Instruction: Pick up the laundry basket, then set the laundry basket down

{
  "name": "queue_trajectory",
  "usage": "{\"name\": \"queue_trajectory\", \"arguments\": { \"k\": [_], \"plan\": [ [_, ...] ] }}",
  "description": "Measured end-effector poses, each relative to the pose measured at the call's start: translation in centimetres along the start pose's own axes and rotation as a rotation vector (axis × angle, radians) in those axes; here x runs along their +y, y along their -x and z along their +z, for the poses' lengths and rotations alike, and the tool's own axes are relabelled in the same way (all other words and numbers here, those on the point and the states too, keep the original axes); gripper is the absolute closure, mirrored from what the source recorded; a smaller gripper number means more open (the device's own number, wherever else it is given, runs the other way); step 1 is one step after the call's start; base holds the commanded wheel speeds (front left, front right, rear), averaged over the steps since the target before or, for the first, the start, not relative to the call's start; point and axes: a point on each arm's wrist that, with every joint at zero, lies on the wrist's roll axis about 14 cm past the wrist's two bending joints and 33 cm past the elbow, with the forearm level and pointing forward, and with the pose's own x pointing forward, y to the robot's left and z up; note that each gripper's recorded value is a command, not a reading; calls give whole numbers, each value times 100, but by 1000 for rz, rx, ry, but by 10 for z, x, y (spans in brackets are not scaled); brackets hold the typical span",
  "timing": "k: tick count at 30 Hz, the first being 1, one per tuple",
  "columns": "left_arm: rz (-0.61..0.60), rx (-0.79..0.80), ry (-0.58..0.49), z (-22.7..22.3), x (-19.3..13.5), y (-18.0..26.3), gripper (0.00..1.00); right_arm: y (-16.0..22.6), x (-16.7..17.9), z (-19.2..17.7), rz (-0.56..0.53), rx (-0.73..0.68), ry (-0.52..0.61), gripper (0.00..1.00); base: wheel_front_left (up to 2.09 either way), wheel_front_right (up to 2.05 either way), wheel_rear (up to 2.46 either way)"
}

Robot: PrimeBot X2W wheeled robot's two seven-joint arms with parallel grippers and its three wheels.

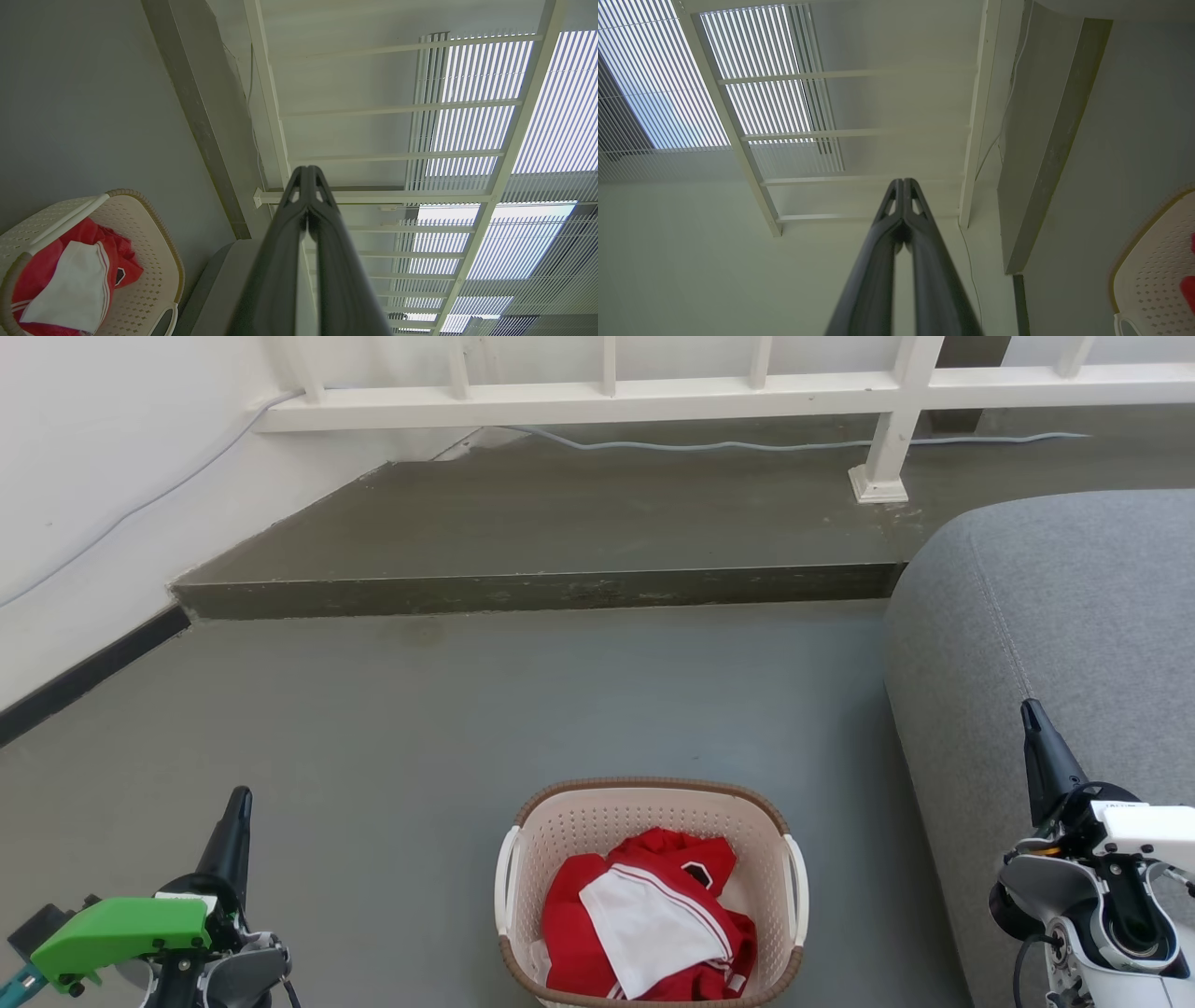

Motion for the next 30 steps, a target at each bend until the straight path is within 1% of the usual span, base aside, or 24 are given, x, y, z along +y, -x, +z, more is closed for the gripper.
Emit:
{"name": "queue_trajectory", "arguments": {
  "k": [30],
  "plan": [
    [0,0,0,0,0,0,100,0,0,0,0,0,0,100,0,0,0]
  ]
}}
